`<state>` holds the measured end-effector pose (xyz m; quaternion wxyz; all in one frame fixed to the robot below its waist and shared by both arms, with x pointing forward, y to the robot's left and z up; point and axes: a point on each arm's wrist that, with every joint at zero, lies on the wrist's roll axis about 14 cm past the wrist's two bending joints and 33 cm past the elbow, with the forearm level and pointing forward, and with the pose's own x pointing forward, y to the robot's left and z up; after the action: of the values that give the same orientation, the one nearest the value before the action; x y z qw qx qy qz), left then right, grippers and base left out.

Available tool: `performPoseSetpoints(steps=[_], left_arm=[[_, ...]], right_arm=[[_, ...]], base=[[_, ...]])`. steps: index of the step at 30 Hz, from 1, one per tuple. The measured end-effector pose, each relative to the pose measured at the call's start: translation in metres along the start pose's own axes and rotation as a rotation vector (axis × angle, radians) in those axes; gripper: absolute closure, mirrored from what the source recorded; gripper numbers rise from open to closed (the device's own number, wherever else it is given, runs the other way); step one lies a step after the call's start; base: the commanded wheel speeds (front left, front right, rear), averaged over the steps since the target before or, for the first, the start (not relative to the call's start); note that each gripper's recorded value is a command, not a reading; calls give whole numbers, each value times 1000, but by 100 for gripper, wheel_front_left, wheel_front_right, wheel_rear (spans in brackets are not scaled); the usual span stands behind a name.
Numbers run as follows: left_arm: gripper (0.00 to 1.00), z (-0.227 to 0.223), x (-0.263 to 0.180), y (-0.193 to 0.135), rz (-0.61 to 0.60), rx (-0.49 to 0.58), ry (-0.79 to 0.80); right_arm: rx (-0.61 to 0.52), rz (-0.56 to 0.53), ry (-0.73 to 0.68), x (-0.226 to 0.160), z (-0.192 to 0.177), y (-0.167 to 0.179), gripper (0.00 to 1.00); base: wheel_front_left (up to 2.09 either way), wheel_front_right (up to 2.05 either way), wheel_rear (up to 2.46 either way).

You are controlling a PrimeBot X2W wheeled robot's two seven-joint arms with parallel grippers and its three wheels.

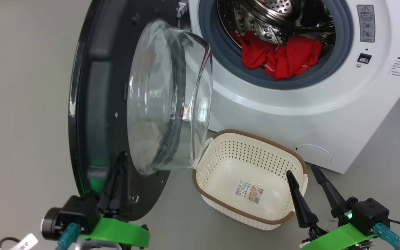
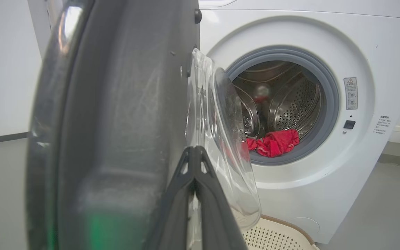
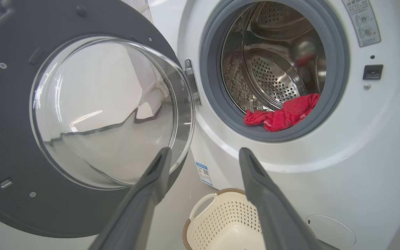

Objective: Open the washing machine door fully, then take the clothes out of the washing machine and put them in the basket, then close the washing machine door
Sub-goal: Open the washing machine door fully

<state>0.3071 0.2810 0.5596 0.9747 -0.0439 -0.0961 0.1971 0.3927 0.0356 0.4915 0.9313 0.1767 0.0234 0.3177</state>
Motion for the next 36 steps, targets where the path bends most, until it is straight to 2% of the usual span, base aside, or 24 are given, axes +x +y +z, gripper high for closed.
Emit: performPoseSetpoints(steps=[19,36], left_arm=[[100,-12,-5,59,174,49,29],[100,-14,6,102,277,105,48]], right_arm=[[-10,26,40,6,-13,4,0],[-29,44,70,12,-16,5,0]], base=[[0,0,0],[0,0,0]])
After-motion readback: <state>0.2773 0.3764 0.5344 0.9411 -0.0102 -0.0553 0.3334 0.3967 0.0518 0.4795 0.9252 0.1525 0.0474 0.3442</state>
